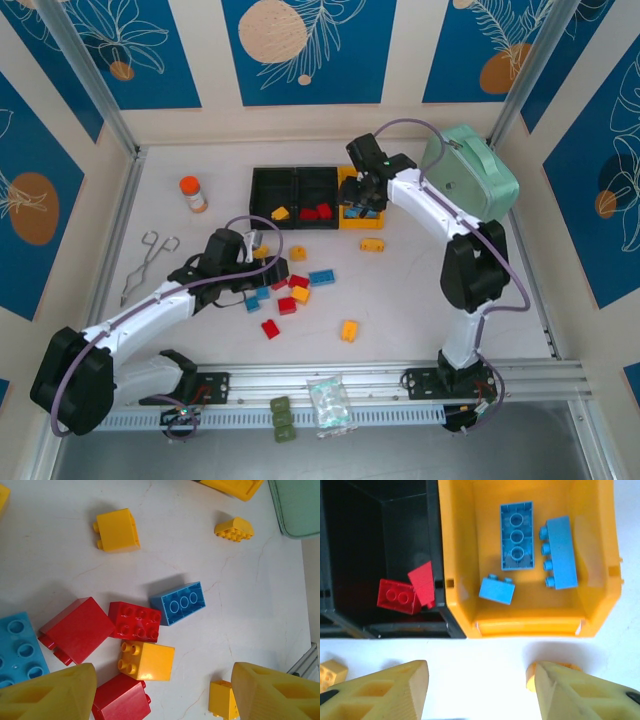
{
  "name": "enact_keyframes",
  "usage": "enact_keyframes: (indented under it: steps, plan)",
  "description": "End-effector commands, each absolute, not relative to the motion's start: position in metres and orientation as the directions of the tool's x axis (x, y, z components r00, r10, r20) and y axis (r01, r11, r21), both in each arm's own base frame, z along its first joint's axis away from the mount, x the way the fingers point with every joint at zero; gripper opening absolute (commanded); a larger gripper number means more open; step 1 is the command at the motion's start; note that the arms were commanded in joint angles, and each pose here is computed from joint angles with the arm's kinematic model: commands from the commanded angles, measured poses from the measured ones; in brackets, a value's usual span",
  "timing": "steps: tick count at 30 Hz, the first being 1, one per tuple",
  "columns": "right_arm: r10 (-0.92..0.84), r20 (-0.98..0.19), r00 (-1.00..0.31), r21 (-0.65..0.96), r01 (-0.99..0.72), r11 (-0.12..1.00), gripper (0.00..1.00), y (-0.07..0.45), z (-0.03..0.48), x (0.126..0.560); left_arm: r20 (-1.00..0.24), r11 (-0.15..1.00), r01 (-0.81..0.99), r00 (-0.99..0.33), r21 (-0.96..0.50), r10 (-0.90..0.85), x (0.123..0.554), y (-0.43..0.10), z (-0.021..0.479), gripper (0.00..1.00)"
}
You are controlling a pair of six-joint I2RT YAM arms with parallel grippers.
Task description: Sort the legos into containers by color
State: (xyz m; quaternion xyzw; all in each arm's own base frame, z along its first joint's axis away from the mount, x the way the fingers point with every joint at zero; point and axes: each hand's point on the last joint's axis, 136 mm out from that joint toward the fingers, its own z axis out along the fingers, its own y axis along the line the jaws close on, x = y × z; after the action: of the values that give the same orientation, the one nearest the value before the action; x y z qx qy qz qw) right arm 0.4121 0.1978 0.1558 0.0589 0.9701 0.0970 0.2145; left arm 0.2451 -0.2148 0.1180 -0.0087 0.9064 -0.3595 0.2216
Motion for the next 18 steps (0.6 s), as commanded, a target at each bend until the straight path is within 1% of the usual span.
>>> enact_keyframes:
  steps: [1, 4, 9, 15, 18]
  plan:
    - [0.136, -0.410, -0.902, 0.198, 0.057, 0.979, 0.59, 0.194, 0.152, 0.399, -0.392, 0.734, 0.160, -0.907, -0.660, -0.155, 0.239, -0.218, 0.118, 0.71]
    - [0.120, -0.411, -0.904, 0.191, 0.043, 0.981, 0.64, 0.192, 0.151, 0.385, -0.395, 0.745, 0.151, -0.904, -0.650, -0.162, 0.238, -0.214, 0.118, 0.71]
    - [0.110, -0.399, -0.910, 0.139, 0.059, 0.989, 0.79, 0.178, 0.137, 0.367, -0.383, 0.754, 0.134, -0.909, -0.643, -0.166, 0.234, -0.210, 0.113, 0.71]
    - [0.115, -0.364, -0.924, 0.097, 0.085, 0.992, 0.85, 0.165, 0.107, 0.356, -0.378, 0.750, 0.127, -0.909, -0.650, -0.174, 0.233, -0.211, 0.111, 0.71]
    - [0.128, -0.349, -0.928, 0.090, 0.102, 0.991, 0.85, 0.160, 0.093, 0.356, -0.377, 0.747, 0.128, -0.910, -0.652, -0.174, 0.234, -0.212, 0.111, 0.71]
